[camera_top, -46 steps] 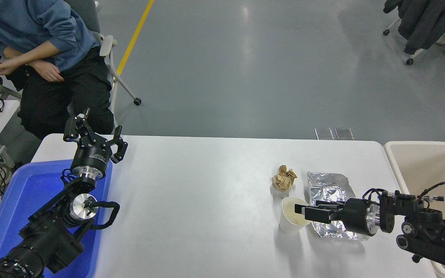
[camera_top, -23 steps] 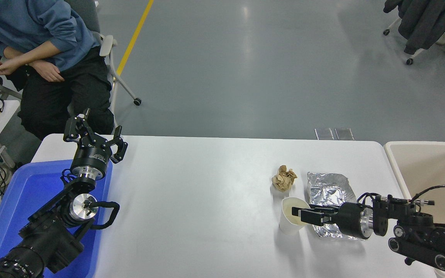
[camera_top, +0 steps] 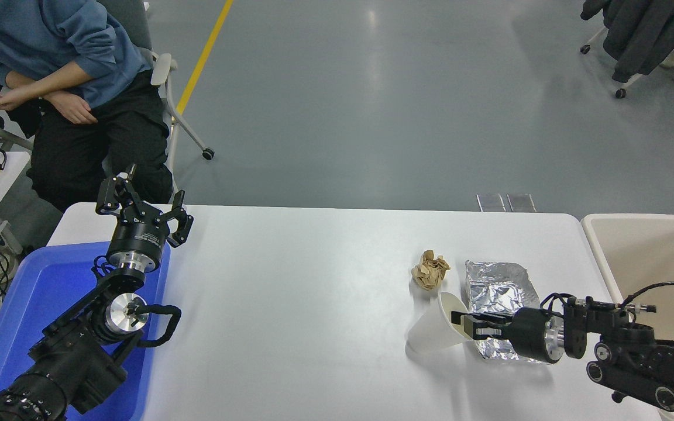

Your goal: Dispose of the paper cup in the dustbin

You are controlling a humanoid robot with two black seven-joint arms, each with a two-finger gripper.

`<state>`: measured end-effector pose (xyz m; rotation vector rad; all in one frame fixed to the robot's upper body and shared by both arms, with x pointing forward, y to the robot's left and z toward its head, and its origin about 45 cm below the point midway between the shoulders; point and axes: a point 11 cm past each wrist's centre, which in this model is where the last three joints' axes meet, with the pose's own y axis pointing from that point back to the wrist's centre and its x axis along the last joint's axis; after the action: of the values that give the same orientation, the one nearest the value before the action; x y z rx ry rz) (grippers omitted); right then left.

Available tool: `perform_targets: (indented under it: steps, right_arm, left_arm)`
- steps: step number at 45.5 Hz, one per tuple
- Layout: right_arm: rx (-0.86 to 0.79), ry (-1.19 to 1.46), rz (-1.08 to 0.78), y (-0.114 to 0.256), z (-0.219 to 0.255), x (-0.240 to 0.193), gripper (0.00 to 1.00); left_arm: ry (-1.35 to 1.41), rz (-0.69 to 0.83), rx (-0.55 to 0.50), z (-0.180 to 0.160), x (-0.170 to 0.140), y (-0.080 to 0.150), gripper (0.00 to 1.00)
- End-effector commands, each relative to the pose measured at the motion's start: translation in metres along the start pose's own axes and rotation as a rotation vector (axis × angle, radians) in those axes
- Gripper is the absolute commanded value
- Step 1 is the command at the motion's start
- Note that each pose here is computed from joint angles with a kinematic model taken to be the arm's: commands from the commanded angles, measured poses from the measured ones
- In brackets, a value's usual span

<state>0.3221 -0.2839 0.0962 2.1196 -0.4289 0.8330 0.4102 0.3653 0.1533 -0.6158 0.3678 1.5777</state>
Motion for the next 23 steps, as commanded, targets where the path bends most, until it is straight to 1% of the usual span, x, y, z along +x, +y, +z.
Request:
perform_targets:
  steps: [1, 7, 17, 23]
  right_arm:
    - [0.025, 0.001, 0.014, 0.009, -0.006, 0.010, 0.00]
    - [0.038, 0.014, 0.051, 0.025, -0.011, 0.036, 0.00]
    - [0.068, 0.009, 0.147, 0.075, -0.035, 0.110, 0.00]
    - [0.056, 0.023, 0.182, 0.101, -0.039, 0.138, 0.00]
  left_arm:
    - [-0.001, 0.000, 0.000, 0.000, 0.000, 0.000, 1.00]
    - [-0.001, 0.000, 0.000, 0.000, 0.000, 0.000, 1.00]
    - [0.000, -0.001, 0.000, 0.000, 0.000, 0.000, 1.00]
    - [-0.001, 0.000, 0.000, 0.000, 0.000, 0.000, 1.00]
